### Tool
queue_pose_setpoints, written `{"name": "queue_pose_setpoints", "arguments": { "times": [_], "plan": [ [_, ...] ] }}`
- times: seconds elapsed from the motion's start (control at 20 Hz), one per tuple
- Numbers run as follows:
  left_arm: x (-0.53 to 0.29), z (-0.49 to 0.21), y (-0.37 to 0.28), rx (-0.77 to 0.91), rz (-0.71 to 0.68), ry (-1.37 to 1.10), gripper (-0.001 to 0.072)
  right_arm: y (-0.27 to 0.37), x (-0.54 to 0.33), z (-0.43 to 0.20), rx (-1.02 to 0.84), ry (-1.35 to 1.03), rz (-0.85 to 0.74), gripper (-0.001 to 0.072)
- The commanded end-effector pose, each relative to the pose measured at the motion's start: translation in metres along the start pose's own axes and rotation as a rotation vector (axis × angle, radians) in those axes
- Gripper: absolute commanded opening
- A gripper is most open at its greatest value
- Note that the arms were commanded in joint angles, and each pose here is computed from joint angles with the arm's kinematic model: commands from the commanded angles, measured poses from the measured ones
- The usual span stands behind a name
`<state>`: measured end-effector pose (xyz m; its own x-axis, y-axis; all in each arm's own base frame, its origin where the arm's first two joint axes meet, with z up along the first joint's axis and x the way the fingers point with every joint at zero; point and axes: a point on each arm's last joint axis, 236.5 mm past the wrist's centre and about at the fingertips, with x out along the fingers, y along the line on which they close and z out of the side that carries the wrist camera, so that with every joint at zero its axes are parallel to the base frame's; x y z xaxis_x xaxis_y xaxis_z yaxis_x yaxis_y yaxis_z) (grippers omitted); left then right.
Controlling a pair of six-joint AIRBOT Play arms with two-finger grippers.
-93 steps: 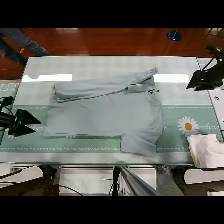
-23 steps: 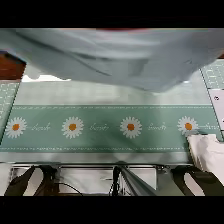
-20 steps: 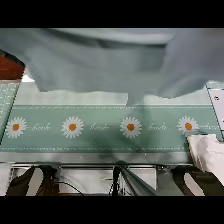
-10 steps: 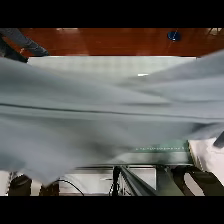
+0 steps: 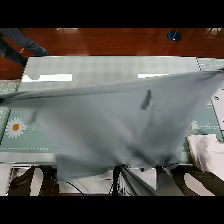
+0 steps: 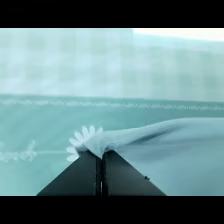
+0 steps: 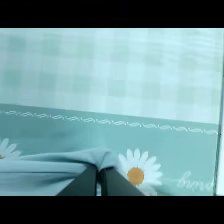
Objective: Fold the shirts.
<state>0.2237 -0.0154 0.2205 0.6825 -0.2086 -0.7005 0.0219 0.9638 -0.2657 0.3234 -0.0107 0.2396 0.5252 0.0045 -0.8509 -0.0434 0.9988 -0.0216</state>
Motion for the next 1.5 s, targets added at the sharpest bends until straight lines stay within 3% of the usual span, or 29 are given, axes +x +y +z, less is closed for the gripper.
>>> {"name": "queue_pose_setpoints", "arguments": {
  "times": [0.0, 0.2, 0.5, 0.75, 1.05, 1.45],
  "plan": [
    [0.086, -0.014, 0.038, -0.084, -0.03, 0.055, 0.0021, 0.003, 0.109, 0.05, -0.001, -0.025, 0.047, 0.0021],
    [0.161, 0.04, 0.053, -0.064, -0.038, -0.026, 0.0021, 0.024, 0.193, 0.081, 0.064, -0.058, 0.162, 0.0021],
    [0.266, 0.092, 0.05, 0.039, -0.024, -0.101, 0.0022, 0.013, 0.245, 0.125, 0.08, -0.222, 0.132, 0.0022],
    [0.315, 0.08, 0.046, 0.137, -0.008, -0.079, 0.0022, 0.008, 0.282, 0.128, 0.048, -0.239, 0.112, 0.0021],
    [0.341, 0.092, 0.07, 0.134, 0.068, -0.152, 0.0022, -0.002, 0.333, 0.133, 0.042, -0.285, 0.079, 0.0022],
    [0.382, 0.016, 0.071, 0.105, 0.007, 0.105, 0.0022, 0.003, 0.368, 0.093, 0.027, -0.139, 0.098, 0.0022]
  ]
}}
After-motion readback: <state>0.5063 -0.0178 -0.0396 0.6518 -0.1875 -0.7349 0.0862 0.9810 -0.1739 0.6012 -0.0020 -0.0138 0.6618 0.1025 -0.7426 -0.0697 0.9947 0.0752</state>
